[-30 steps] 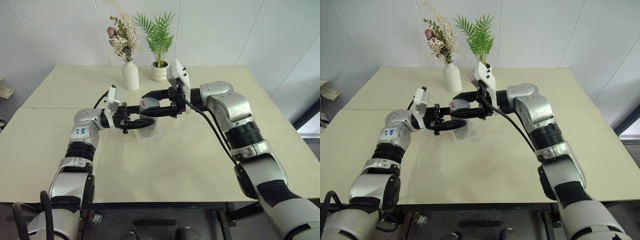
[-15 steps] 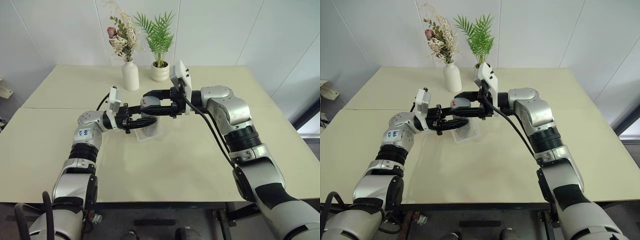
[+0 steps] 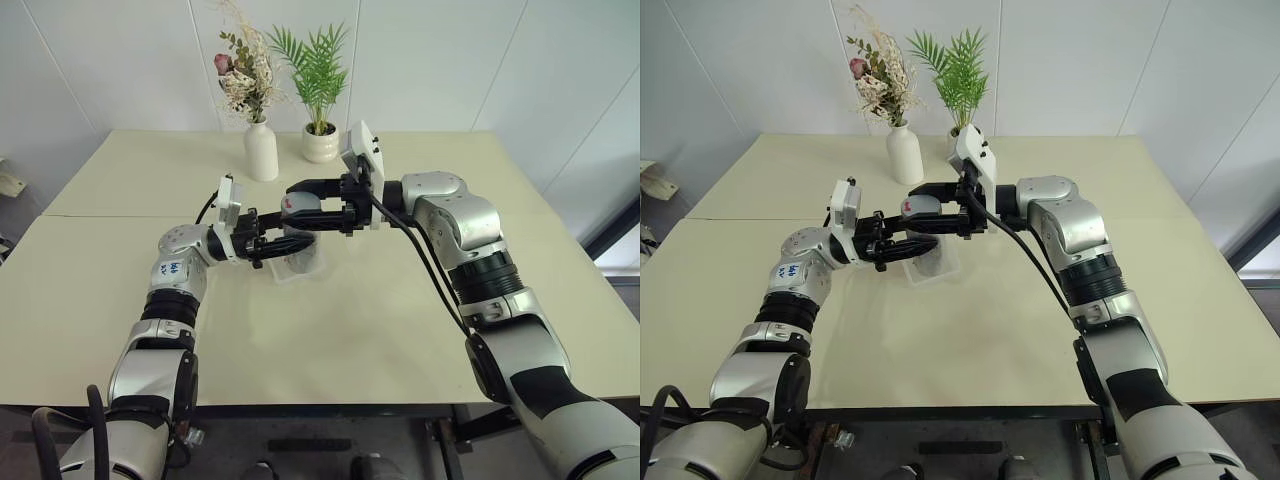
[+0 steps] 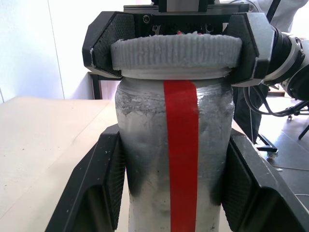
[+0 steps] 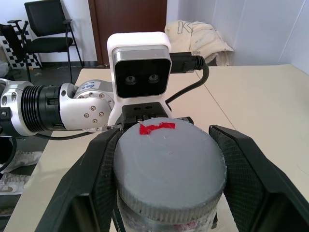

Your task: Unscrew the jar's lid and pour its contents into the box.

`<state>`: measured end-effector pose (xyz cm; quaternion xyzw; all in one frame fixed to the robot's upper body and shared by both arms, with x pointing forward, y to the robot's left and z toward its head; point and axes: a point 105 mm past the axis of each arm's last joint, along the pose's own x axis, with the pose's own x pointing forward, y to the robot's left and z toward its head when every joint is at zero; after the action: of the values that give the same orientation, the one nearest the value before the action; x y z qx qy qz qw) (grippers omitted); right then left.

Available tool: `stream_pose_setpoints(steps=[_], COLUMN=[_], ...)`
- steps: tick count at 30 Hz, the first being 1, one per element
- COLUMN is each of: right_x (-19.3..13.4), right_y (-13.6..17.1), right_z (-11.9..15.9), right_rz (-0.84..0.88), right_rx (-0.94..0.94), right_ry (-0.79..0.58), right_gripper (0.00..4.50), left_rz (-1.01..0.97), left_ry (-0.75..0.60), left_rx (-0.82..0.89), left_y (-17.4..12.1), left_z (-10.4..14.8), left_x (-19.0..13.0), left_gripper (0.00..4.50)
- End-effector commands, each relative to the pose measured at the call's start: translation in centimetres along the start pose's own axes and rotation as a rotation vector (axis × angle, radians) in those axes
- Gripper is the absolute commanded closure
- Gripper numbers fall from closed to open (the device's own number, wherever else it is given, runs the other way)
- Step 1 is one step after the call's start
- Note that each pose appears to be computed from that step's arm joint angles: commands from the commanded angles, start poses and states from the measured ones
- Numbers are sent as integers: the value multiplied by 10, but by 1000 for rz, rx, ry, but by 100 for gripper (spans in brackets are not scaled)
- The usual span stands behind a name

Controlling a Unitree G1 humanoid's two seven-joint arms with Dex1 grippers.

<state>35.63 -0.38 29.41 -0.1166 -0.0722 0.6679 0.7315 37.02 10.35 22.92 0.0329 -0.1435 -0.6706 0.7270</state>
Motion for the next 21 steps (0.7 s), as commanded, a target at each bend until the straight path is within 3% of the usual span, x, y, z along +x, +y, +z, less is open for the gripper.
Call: stream_pose_setpoints(steps=[1, 21], right_x=[-12, -24], right_y=[4, -10], right_z=[82, 103], right_rz=[-13, -84], right_rx=[-214, -269], right_ry=[-208, -228], right_gripper=[193, 193], left_rz=[-72, -80], left_ry=[95, 72], left_rx=[-94, -52], left_y=[-17, -13], left_z=[-37, -29], left_x=[7, 13], left_gripper=[229, 229])
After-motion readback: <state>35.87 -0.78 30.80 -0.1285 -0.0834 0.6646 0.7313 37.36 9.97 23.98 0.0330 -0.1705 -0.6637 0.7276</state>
